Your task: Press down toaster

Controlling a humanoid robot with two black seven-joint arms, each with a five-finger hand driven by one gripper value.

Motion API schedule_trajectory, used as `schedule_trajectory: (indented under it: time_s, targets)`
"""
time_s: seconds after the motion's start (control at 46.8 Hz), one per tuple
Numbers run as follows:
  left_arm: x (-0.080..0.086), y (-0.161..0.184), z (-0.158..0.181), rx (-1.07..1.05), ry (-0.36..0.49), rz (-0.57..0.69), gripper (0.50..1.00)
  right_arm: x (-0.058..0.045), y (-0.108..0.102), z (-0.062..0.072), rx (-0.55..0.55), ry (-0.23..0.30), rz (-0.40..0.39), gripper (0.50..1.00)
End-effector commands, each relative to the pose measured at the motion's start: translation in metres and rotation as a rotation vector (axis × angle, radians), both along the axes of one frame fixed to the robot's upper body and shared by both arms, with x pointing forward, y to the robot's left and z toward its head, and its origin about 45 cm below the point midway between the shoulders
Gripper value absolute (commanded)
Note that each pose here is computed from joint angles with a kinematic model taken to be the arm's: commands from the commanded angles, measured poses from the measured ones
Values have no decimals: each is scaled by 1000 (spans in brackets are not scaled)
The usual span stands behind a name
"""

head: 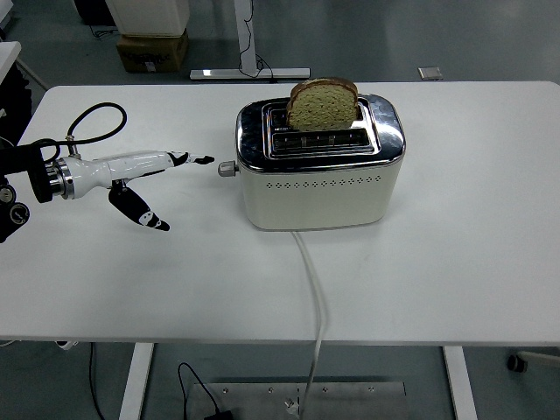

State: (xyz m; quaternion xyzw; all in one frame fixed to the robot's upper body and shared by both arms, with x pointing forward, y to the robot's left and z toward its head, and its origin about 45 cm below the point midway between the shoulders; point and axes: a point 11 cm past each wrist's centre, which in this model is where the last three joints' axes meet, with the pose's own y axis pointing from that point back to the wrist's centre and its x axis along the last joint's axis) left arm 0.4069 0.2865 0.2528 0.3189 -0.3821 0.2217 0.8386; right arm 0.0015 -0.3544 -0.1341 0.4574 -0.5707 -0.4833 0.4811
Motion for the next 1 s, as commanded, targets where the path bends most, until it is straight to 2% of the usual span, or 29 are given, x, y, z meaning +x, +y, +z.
schedule_trajectory:
  time_s: [0.0,0.983]
  targets:
    - [0,-1,0,-1,-1,-1,1000,0,0,0,0,0,1,998]
    - [-5,-15,-21,-5,44,-23,1000,0,0,0,0,0,-1,998]
